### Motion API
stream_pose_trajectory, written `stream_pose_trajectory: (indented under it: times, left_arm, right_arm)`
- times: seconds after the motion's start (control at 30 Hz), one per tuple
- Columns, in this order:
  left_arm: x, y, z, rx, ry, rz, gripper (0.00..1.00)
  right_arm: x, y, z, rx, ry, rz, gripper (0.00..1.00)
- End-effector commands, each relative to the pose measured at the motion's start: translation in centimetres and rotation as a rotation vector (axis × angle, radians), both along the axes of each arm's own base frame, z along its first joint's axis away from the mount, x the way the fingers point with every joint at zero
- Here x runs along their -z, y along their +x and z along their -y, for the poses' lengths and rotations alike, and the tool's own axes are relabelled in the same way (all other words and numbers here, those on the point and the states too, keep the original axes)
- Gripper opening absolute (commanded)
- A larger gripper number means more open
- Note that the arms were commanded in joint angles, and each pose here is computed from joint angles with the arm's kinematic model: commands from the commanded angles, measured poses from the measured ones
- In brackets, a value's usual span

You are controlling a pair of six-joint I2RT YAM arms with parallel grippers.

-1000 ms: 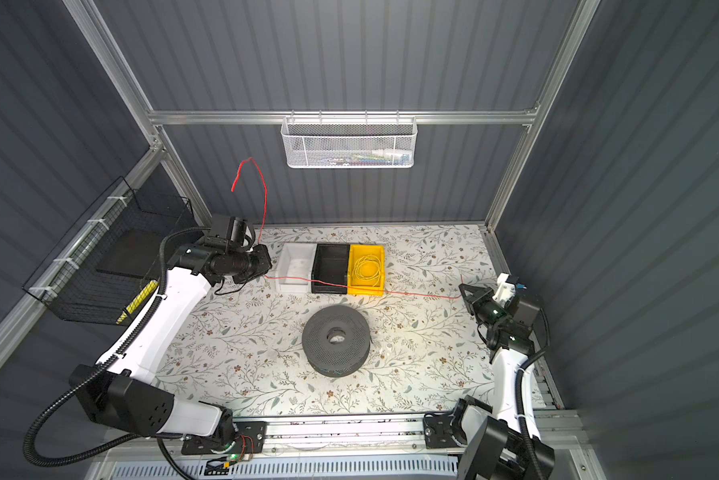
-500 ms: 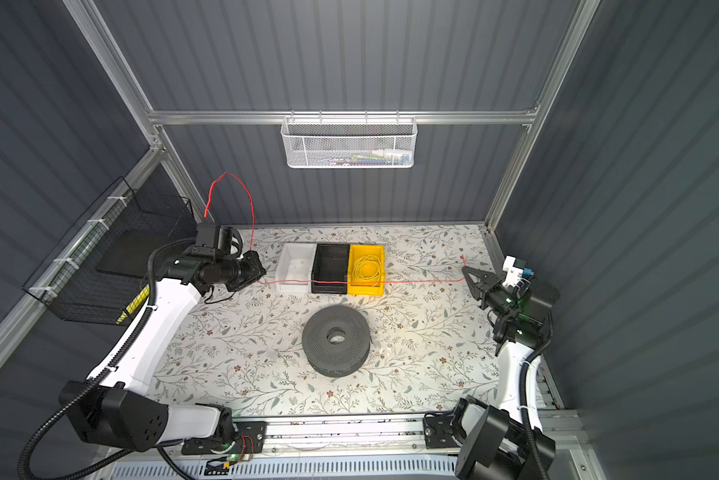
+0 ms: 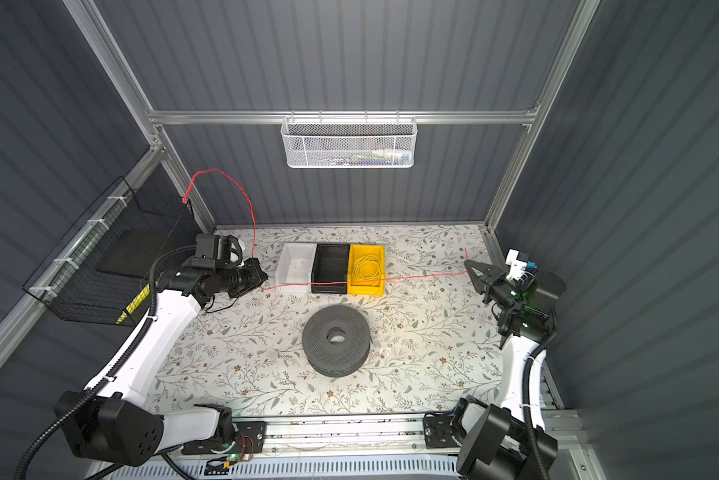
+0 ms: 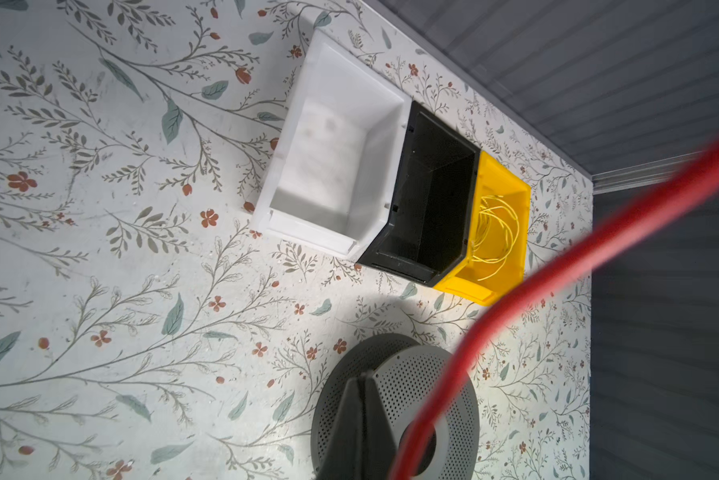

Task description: Wrap the cables

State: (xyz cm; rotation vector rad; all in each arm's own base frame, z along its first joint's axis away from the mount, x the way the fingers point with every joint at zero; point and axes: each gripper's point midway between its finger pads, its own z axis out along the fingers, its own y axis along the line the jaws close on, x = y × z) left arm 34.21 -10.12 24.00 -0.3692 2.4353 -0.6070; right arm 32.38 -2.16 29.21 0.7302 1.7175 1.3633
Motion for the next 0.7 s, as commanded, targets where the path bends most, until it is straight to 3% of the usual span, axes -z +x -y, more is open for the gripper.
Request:
stream_pose_trajectory:
  times: [0.0, 0.13, 0.33, 0.47, 0.67]
  left_arm:
    - [1.0, 0.1, -5.5, -0.131, 0.162, -0.004, 0.00]
    - [1.0, -0.1, -5.5, -0.104, 0.182, -0.022, 0.00]
    - [0.3, 0.1, -4.6, -0.094, 0.126, -0.021, 0.00]
    - [-0.1, 0.3, -4.7, -0.123, 0.112, -0.008, 0.00]
    - [-1.0, 1.8, -5.1, -0.202, 0.091, 0.032, 0.00]
  right_arm:
    - [-0.5, 1.0, 7.4, 0.393, -0.066, -0.009, 0.00]
    - [0.4, 1.3, 9.0, 0.458, -0.077, -0.053, 0.00]
    - [5.2, 3.1, 8.6, 0.386, -0.100, -0.163, 0.02]
    - [7.0, 3.2, 7.2, 0.289, -0.174, -0.198, 0.18]
    - [6.2, 3.6, 3.5, 0.107, -0.321, -0.185, 0.42]
